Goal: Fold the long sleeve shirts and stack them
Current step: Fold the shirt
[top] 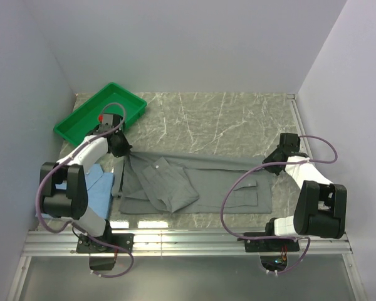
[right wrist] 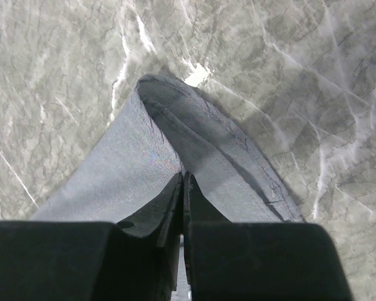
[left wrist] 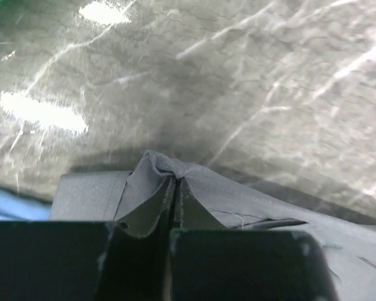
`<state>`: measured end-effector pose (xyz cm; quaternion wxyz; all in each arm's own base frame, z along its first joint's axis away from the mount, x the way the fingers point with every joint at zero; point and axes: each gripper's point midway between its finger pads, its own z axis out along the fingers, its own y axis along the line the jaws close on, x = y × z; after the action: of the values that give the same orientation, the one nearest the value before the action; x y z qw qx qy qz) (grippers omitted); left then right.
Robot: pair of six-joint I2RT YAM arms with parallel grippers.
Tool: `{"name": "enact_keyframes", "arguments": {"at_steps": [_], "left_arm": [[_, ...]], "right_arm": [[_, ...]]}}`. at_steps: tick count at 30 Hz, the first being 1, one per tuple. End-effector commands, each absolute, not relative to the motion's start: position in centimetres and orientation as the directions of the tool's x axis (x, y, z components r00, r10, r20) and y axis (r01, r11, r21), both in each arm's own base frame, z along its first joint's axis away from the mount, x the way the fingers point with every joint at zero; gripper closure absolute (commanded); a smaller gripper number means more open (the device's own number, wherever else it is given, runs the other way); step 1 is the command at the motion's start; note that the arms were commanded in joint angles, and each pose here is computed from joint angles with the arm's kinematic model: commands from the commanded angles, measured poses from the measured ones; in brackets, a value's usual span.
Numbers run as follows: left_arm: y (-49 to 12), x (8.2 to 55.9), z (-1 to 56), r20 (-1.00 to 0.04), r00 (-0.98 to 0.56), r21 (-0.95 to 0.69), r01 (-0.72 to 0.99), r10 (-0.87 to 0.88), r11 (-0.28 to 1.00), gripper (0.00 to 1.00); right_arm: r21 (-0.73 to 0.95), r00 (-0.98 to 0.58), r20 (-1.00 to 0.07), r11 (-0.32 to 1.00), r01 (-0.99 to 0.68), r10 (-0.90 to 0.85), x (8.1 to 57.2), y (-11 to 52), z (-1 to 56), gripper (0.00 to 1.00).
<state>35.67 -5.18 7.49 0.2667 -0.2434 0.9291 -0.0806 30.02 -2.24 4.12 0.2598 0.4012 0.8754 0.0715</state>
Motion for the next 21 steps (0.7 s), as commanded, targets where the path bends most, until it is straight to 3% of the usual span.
{"name": "enact_keyframes", "arguments": {"at_steps": [1,5,8,13,14,17,21], "left_arm": [[-3.4,36.4,6.3,-0.483,-0.756,-0.173,-0.412,-0.442,0.894,0.95],[-3.7,37.1,3.9,-0.439,-0.782,-0.16,-0.416,-0.442,0.895,0.84],[-4.0,38.8,5.1,-0.47,-0.761,-0.188,-0.409,-0.448,0.893,0.79],[-4.2,41.4,9.0,-0.558,-0.686,-0.256,-0.393,-0.467,0.883,0.65],[-4.2,41.6,10.2,-0.579,-0.659,-0.278,-0.393,-0.48,0.876,0.53],[-4.1,41.1,12.3,-0.616,-0.606,-0.321,-0.39,-0.503,0.863,0.33],[-4.2,39.1,12.6,-0.603,-0.606,-0.339,-0.394,-0.518,0.855,0.34]], "right_arm": [[0.305,-0.532,-0.452,0.684,0.662,0.716,31.1,-3.4,4.3,0.93],[0.298,-0.551,-0.435,0.692,0.657,0.712,31.2,-3.2,3.4,0.9],[0.303,-0.557,-0.449,0.705,0.641,0.699,31.8,-3.0,3.8,0.82],[0.32,-0.516,-0.535,0.726,0.609,0.669,33.3,-2.9,7.4,0.51],[0.323,-0.501,-0.56,0.731,0.601,0.66,33.7,-2.9,8.5,0.47],[0.335,-0.486,-0.613,0.762,0.554,0.623,34.1,-1.6,10.8,0.45],[0.396,-0.538,-0.611,0.812,0.428,0.581,34.9,2.3,11.8,0.47]]}}
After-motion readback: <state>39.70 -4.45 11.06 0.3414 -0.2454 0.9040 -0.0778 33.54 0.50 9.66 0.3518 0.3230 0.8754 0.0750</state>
